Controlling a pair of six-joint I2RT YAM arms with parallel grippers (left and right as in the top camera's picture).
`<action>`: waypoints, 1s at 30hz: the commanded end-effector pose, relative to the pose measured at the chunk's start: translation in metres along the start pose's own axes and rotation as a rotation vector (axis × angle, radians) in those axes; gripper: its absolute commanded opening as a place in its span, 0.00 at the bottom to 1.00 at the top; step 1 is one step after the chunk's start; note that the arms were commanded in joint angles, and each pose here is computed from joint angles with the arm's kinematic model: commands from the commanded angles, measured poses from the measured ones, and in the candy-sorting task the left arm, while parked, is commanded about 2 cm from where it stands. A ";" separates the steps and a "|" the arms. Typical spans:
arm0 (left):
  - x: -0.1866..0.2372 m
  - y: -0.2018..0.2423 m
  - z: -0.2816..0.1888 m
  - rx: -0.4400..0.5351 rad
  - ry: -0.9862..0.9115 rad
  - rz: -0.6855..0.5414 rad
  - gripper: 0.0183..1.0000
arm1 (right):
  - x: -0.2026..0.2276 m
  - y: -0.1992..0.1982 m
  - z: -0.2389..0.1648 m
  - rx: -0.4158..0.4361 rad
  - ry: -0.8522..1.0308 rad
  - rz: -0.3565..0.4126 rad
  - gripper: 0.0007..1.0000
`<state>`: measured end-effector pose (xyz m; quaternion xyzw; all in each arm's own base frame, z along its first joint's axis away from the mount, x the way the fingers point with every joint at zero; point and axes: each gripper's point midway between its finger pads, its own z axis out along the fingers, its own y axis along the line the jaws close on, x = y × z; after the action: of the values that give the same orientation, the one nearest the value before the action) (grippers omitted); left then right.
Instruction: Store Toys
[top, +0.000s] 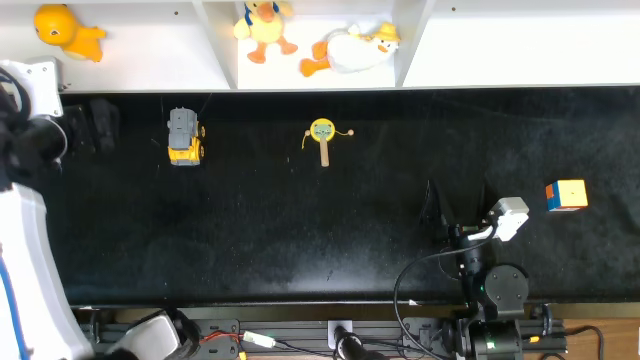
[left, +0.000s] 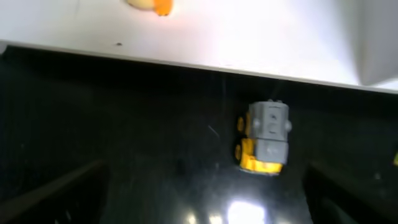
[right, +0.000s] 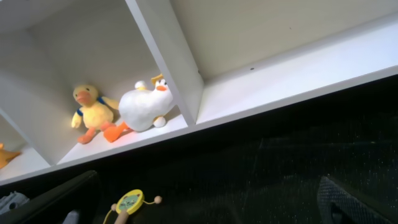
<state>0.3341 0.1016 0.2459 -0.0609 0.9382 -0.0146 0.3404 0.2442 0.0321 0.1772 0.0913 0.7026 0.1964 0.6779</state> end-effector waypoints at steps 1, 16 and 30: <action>0.018 -0.031 0.001 0.055 0.024 0.059 1.00 | 0.005 0.000 0.000 -0.008 0.007 0.007 1.00; 0.077 -0.060 0.086 -0.027 0.060 0.075 1.00 | 0.005 0.000 0.000 -0.008 0.007 0.007 1.00; 0.089 -0.066 0.158 0.035 0.086 0.081 1.00 | 0.005 0.000 0.000 -0.008 0.007 0.007 1.00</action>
<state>0.3740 0.0354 0.0894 -0.0153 0.9486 0.0052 0.3160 0.2442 0.0320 0.1773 0.0912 0.7024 0.1961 0.6781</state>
